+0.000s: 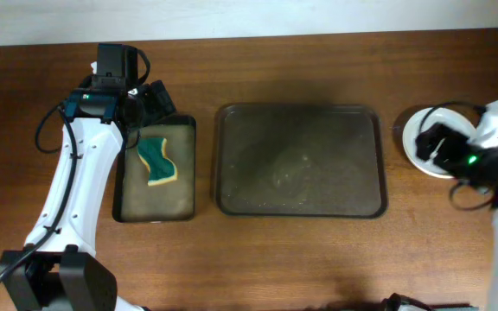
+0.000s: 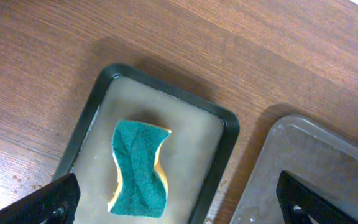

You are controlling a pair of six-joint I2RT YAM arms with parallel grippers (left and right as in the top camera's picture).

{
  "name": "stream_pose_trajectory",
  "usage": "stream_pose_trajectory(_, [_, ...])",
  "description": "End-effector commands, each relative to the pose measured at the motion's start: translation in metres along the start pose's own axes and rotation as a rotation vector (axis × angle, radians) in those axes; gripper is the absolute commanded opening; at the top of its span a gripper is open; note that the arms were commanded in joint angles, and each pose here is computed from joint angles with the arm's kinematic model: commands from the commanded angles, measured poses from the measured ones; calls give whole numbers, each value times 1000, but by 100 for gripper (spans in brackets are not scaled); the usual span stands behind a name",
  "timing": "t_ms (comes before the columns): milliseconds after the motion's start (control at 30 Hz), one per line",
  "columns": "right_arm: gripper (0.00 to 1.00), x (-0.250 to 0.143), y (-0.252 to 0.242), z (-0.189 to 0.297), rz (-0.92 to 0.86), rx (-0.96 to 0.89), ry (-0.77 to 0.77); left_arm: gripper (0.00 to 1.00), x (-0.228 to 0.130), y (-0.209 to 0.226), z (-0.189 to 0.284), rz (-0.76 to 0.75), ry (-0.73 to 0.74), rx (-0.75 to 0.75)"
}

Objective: Clean dirty plates on tray and stack at the side
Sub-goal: 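Release the white plate and pull the right gripper back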

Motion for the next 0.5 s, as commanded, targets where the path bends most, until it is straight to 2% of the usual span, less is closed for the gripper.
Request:
stream_pose_trajectory(0, [98,-30,7,8,76,36,-2,99,1,0,-1,-14,1,-8])
stream_pose_trajectory(200, [99,-53,-1,0,86,29,46,99,1,0,-1,-14,1,-8])
stream_pose_trajectory(467, [98,-50,-4,-22,63,0,123,99,1,0,-1,-14,1,-8])
Point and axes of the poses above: each gripper's point midway between its finger pads, its own z axis back along the fingers, its own y axis along the line the jaws close on, x = y × z, the point moved 6 cm from there along z, back along the fingers, and after that the axes turned 15 degrees about -z, right-handed, at the moved point
